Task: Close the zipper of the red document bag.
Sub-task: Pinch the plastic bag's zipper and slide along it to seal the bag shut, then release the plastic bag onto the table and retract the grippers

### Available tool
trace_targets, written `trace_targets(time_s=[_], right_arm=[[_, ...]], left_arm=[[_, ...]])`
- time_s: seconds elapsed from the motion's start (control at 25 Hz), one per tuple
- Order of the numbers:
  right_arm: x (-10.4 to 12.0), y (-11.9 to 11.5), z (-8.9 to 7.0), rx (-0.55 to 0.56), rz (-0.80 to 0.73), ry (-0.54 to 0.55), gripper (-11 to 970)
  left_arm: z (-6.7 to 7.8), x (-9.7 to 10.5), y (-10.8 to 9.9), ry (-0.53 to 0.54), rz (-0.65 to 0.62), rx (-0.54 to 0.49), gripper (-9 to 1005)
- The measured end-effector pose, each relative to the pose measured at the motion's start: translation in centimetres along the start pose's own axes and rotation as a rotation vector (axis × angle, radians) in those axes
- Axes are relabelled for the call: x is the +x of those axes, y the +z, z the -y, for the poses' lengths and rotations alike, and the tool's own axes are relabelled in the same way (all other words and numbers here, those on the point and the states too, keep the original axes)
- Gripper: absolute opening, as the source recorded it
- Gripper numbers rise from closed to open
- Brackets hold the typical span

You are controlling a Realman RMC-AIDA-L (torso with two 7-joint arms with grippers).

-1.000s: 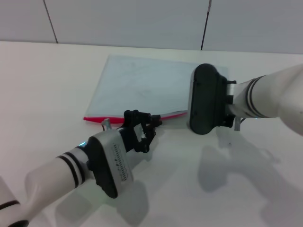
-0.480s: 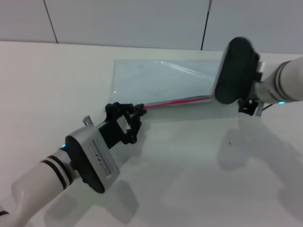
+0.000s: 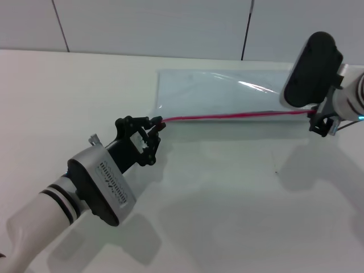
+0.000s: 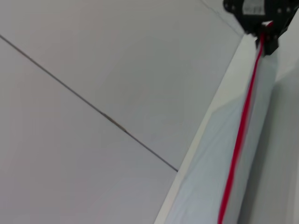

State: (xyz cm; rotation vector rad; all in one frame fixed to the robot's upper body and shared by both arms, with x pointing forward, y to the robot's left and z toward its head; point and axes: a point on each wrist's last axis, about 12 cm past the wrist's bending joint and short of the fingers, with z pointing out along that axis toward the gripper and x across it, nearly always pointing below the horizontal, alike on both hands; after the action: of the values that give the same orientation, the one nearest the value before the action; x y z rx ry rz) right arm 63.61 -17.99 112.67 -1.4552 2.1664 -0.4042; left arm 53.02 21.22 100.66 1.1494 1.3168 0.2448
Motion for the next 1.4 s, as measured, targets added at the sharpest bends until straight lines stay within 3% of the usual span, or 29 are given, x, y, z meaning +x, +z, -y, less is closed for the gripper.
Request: trace_targets(time_s=[0.28,0.64,0.96,1.08,1.4], right_arm=[[0.9,0.2,0.6,0.000,-0.014,0.038,46],[1.7,0.6,1.1,0.008,-0.014,0.070,55],[3.4,0.5,2.8,0.067,0.053,0.230,168],[4.2,0.7,3.0,0.117,0.104,0.290,222],[4.1,1.2,2.1,0.242,0.346,0.450,339]], left_arm=[[-0.4,0.1,0.1,0.004,0.006,-0.015,122],[-1.5,0.1,-0.8,-0.076,0.031,-0.140,148],[-4.3,1.3,-2.5,-0.318,0.071,-0.354,301],[-5.7,2.1,-3.8,-0.454,0.137,-0.413,307],[-7.6,3.5,-5.1,-0.645,0.193,-0.453,312]])
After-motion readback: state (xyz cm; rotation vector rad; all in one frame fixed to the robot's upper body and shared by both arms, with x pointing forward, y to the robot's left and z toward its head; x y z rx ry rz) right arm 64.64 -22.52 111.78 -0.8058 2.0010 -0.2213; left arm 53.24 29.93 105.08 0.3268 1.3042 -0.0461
